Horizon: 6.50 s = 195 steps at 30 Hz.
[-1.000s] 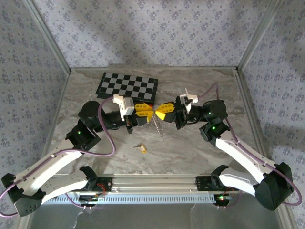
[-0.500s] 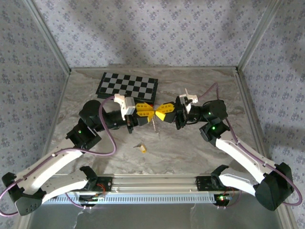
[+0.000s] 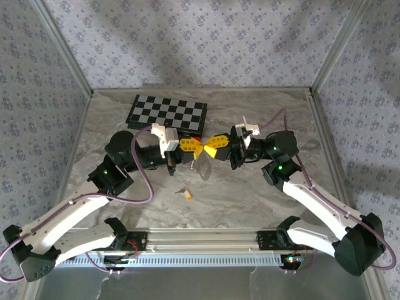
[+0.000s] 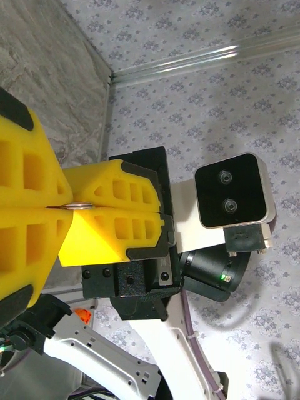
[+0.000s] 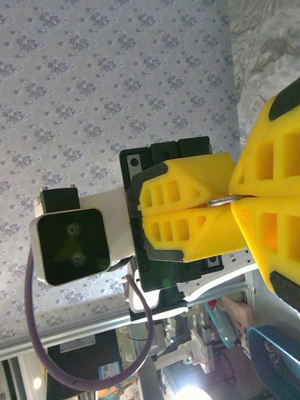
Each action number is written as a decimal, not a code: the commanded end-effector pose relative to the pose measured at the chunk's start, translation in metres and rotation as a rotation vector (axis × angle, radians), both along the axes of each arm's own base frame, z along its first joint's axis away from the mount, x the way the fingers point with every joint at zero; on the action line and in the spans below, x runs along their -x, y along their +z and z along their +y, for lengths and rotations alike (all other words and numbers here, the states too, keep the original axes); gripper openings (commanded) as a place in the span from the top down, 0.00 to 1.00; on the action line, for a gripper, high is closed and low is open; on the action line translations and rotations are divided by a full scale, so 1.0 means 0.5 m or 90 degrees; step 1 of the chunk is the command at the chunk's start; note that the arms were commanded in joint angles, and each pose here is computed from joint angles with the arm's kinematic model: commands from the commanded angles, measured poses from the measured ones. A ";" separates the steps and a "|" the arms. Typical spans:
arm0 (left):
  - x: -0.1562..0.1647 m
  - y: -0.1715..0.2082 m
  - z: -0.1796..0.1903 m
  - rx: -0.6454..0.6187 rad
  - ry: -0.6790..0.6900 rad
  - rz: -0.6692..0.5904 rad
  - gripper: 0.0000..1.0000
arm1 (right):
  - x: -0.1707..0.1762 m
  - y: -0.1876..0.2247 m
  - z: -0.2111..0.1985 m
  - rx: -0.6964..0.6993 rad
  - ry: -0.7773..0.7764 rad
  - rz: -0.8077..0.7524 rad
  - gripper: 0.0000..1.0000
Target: Put the keys on the keyring
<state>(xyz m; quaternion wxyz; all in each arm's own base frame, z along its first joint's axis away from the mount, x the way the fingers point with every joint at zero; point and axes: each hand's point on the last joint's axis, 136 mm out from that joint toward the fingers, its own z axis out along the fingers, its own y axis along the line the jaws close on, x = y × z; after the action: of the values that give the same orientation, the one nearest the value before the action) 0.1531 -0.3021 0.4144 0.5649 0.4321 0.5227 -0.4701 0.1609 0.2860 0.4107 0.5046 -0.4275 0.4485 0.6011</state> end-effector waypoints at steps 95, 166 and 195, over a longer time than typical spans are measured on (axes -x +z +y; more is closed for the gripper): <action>0.041 -0.004 0.046 -0.073 0.006 -0.036 0.65 | 0.032 0.019 0.011 0.019 -0.054 -0.058 1.00; 0.038 0.047 0.031 0.028 -0.012 -0.036 0.78 | 0.039 0.016 0.022 -0.035 -0.030 -0.046 1.00; 0.038 0.033 0.039 -0.017 0.004 -0.053 1.00 | 0.027 -0.009 0.026 0.012 -0.056 -0.049 0.86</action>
<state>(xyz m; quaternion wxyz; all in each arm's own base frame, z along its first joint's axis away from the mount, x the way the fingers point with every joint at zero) 0.1403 -0.2879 0.4165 0.5690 0.4464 0.5199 -0.4547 0.1498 0.2999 0.4080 0.5372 -0.4185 0.4472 0.5799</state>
